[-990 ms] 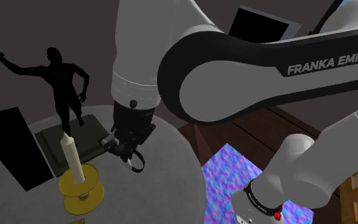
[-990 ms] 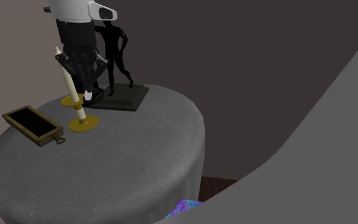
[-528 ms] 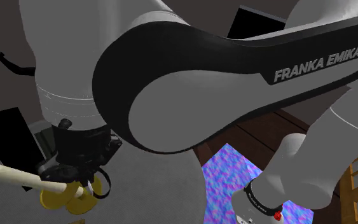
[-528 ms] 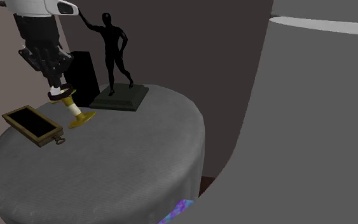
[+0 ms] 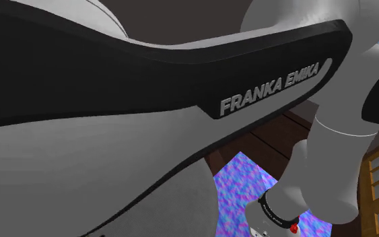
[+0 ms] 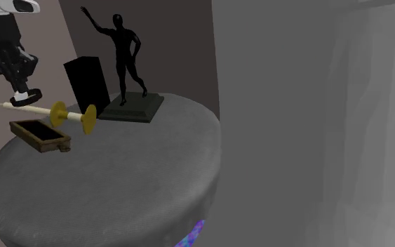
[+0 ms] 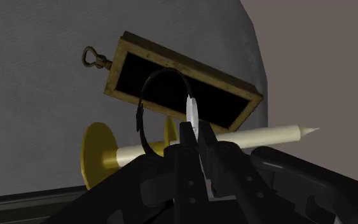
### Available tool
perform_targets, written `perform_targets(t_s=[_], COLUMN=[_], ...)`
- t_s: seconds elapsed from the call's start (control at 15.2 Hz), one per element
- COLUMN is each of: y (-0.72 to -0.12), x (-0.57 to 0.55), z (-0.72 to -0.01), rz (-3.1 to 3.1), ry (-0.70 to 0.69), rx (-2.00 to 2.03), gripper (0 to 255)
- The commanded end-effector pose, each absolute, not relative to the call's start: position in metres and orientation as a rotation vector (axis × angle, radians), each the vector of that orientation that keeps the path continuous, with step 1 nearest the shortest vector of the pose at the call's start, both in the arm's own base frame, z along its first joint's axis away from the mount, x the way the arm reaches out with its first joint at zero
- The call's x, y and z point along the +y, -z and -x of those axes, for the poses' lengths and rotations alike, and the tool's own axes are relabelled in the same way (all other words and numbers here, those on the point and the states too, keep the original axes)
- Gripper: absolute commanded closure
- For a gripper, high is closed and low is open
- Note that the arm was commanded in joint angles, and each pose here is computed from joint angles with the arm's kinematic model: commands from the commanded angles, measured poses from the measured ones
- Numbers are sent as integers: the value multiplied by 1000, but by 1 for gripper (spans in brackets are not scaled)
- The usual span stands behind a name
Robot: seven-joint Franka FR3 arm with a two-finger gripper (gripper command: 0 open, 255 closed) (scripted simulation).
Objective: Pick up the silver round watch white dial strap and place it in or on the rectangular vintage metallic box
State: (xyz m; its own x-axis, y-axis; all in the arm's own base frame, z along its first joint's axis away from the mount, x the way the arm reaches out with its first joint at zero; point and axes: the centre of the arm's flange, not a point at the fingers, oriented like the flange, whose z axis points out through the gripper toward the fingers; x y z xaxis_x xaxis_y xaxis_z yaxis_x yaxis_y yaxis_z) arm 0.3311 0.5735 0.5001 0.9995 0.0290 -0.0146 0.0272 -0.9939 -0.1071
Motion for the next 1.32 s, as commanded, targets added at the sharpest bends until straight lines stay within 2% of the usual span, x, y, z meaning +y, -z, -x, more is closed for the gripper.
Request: perform_targets(t_s=[0.0,1.25], y=[-502,-404], x=[599,599], z=[-327,-327], rz=[3035,3035], ry=[-23,-23], rx=[-40,-40], gripper=[255,255])
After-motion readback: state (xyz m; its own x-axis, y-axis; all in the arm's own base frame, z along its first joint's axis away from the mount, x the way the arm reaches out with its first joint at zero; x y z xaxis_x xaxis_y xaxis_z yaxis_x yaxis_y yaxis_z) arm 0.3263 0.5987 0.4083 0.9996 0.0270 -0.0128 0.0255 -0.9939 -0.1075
